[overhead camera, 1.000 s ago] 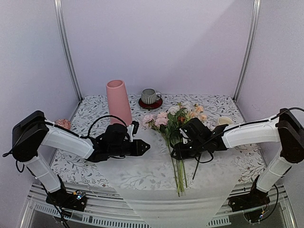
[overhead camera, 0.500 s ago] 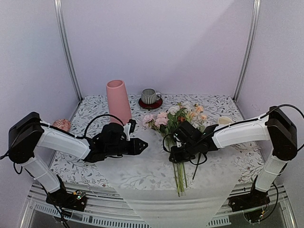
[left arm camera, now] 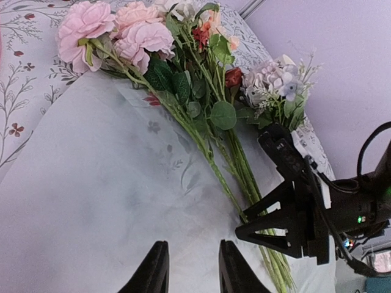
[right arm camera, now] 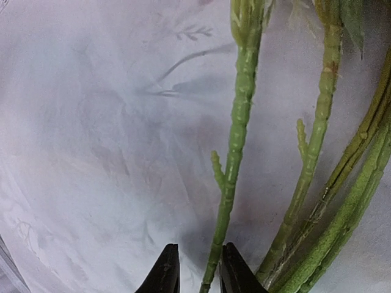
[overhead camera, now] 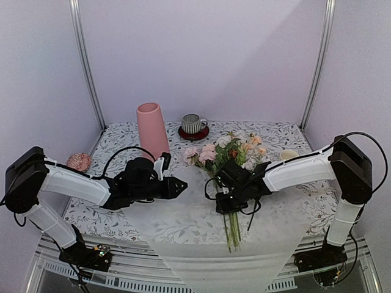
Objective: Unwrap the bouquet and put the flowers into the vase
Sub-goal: Pick up the fake flower from the flattened wrapping paper, then pass from the right arm to the left
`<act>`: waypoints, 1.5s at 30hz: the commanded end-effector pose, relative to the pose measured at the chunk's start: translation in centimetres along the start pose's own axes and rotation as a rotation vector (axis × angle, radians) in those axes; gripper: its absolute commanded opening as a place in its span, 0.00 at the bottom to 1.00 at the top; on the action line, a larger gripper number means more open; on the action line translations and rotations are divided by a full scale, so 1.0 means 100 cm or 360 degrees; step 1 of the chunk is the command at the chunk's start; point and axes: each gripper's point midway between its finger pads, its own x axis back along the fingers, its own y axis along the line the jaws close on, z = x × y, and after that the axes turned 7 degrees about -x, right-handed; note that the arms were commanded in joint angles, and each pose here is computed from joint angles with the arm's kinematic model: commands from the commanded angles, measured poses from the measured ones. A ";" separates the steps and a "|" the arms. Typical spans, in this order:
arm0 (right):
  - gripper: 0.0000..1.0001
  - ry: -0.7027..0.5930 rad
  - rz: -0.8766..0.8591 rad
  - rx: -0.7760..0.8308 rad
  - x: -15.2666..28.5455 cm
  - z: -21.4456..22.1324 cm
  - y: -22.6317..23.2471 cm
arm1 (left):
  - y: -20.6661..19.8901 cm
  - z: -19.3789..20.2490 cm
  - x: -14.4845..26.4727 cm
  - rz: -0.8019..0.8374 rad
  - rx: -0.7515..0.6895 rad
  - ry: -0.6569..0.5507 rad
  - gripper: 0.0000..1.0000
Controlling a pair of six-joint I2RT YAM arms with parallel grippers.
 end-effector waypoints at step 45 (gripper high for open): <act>0.04 -0.0829 -0.1596 0.0599 0.207 -0.022 0.164 | -0.115 -0.092 0.125 0.0793 -0.0241 -0.0668 0.97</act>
